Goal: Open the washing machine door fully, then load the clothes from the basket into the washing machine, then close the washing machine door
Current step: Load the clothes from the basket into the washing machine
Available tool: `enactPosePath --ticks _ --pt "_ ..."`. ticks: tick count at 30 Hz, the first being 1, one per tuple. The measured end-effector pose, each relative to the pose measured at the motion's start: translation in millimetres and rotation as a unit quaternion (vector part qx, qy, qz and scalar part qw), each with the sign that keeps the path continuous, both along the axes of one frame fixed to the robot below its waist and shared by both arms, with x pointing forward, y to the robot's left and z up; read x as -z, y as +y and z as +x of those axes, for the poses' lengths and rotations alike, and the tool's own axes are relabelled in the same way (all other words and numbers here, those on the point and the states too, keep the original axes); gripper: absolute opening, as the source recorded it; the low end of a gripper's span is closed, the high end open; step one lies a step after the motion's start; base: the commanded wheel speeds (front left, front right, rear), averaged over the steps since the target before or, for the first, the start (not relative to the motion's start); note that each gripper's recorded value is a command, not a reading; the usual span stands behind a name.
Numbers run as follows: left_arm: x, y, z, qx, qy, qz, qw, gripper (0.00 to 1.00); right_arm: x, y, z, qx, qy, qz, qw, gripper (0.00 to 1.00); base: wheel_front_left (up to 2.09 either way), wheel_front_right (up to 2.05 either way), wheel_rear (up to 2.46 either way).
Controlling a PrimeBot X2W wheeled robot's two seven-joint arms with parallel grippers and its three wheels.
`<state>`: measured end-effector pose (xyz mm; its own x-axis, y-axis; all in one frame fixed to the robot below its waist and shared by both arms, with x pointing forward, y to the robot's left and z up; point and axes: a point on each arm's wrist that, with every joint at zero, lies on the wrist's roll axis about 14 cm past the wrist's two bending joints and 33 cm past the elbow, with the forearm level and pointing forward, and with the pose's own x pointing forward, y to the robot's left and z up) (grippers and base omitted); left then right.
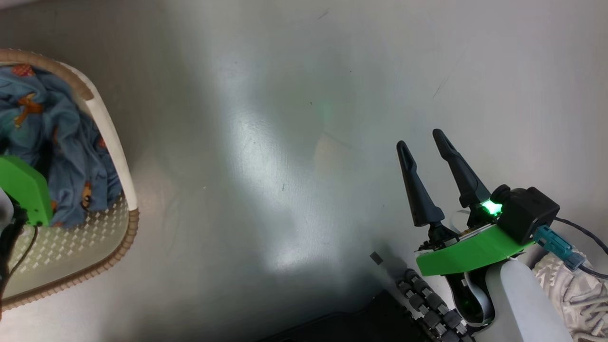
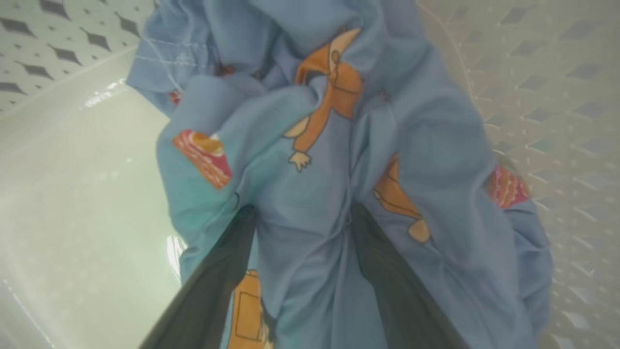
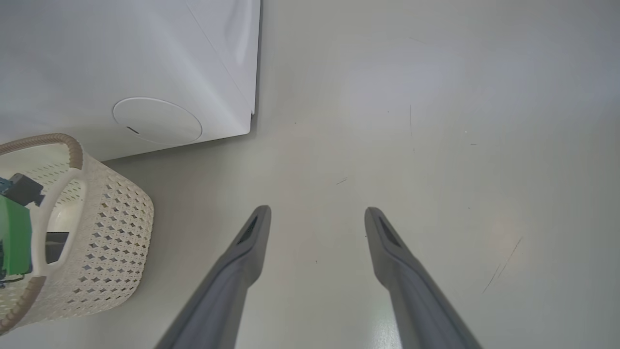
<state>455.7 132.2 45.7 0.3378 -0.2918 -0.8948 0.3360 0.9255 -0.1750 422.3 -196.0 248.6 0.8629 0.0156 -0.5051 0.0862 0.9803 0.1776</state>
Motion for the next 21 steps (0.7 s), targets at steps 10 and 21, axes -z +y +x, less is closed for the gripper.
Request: enactPosePath --ticks 10,21 --pt "-2 -15 4 -0.004 0.001 -0.006 1.0 0.0 -5 -5 2 0.006 -0.007 -0.005 1.0 1.0 0.0 0.0 0.0" --pt "-34 -23 8 -0.063 -0.043 -0.04 0.996 0.0 -25 -6 15 0.006 -0.04 -0.008 0.999 1.0 0.0 0.0 0.0"
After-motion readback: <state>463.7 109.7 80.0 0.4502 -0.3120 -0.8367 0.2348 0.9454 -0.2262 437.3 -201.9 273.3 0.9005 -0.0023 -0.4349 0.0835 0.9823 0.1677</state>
